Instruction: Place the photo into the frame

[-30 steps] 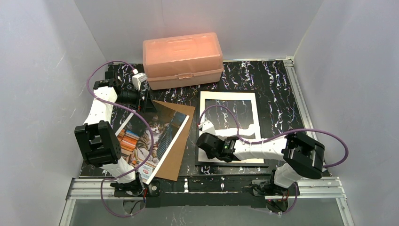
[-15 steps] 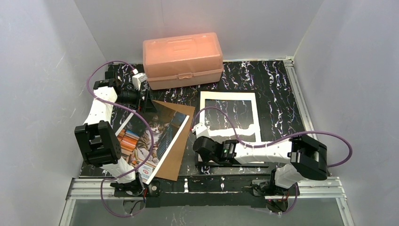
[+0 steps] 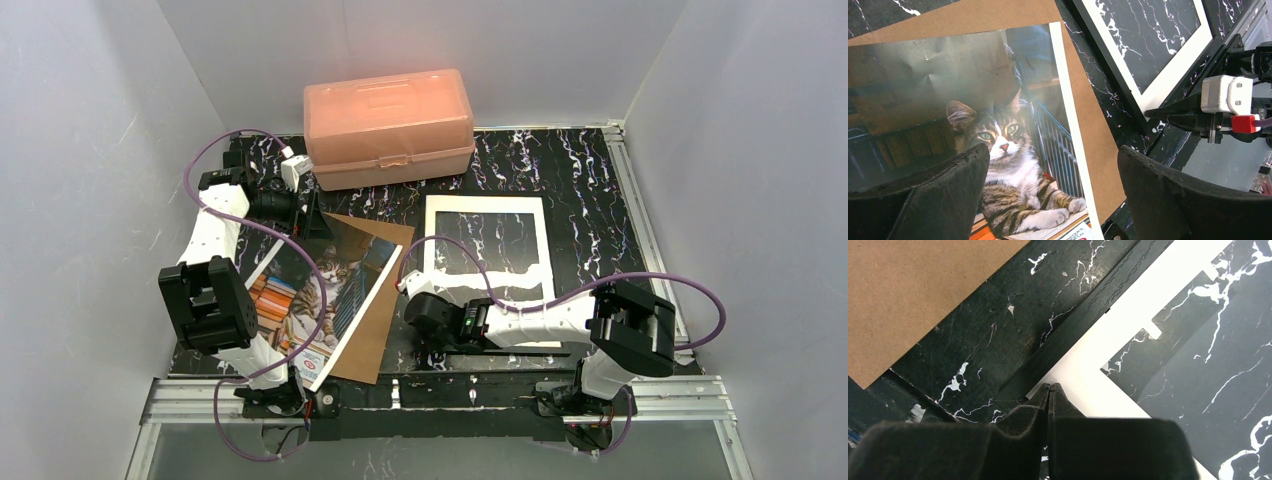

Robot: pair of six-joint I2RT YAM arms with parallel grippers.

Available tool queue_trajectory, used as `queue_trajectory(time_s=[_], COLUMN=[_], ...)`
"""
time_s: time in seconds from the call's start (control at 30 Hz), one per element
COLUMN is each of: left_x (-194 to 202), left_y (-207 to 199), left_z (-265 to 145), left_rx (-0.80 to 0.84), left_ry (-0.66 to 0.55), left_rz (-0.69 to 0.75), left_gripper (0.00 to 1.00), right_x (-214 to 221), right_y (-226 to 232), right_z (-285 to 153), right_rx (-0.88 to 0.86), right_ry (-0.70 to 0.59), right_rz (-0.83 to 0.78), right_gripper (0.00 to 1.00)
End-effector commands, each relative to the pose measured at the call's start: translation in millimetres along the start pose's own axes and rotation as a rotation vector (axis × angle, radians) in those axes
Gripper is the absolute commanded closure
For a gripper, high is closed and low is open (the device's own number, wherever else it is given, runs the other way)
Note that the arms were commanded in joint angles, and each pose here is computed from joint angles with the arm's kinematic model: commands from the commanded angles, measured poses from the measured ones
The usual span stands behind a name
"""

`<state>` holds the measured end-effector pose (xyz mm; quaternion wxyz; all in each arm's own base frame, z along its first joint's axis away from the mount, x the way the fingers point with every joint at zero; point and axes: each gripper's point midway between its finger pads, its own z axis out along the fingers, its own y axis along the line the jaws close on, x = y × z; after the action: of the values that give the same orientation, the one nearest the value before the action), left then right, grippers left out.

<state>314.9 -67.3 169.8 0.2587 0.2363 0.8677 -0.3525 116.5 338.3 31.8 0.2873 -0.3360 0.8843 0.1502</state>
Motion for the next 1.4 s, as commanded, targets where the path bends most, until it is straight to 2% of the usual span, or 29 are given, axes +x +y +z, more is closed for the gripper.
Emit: queue_trajectory(time_s=[0.0,0.17,0.33,0.4,0.5,0.63,0.73,0.87,1.03,1.2,1.37], left_x=[-6.7,-7.2,-8.6,-9.5,-9.9,-8.9,-8.8,-10.2,-8.5,-5.0,-5.2], left_y=[-11.0,-11.0,-12.3,-12.9,-12.5,-6.4,-2.1,0.0,1.8,5.2,6.8], left_z=[-6.7,-6.4,-7.5,-8.0,-7.7,-7.2,-7.1,-7.0,-6.7,-6.9,-10.3], left_rx=[0.011,0.014,0.015,0.019,0.021,-0.001,-0.011,-0.018,-0.025,-0.039,-0.047], left_ry=[-0.015,-0.016,-0.020,-0.019,-0.017,0.001,0.019,0.023,0.031,0.045,0.037], left_rz=[0.022,0.020,0.024,0.024,0.021,-0.004,-0.025,-0.043,-0.046,-0.074,-0.073], left_gripper=[0.02,0.02,0.02,0.02,0.02,0.02,0.02,0.02,0.02,0.02,0.02], right_x=[-2.7,-12.2,-39.7,-46.8,-55.9,-73.3,-105.3,-158.8,-214.7,-254.5,-270.8], right_y=[8.2,12.5,6.1,-7.7,-44.5,-109.2,-158.5,-212.7,-255.6,-259.8,-258.2], right_z=[2.1,-4.7,-23.6,-31.6,-44.7,-58.8,-68.3,-66.1,-20.3,38.4,77.2], right_rx=[-0.034,-0.055,-0.015,0.037,0.115,0.230,0.313,0.389,0.377,0.324,0.279], right_ry=[-0.005,-0.025,-0.095,-0.118,-0.161,-0.236,-0.330,-0.437,-0.480,-0.468,-0.480], right_rz=[-0.001,-0.005,-0.005,0.015,0.104,0.251,0.336,0.372,0.365,0.322,0.327], right_gripper=[0.90,0.90,0.88,0.83,0.79,0.69,0.62,0.60,0.61,0.64,0.69])
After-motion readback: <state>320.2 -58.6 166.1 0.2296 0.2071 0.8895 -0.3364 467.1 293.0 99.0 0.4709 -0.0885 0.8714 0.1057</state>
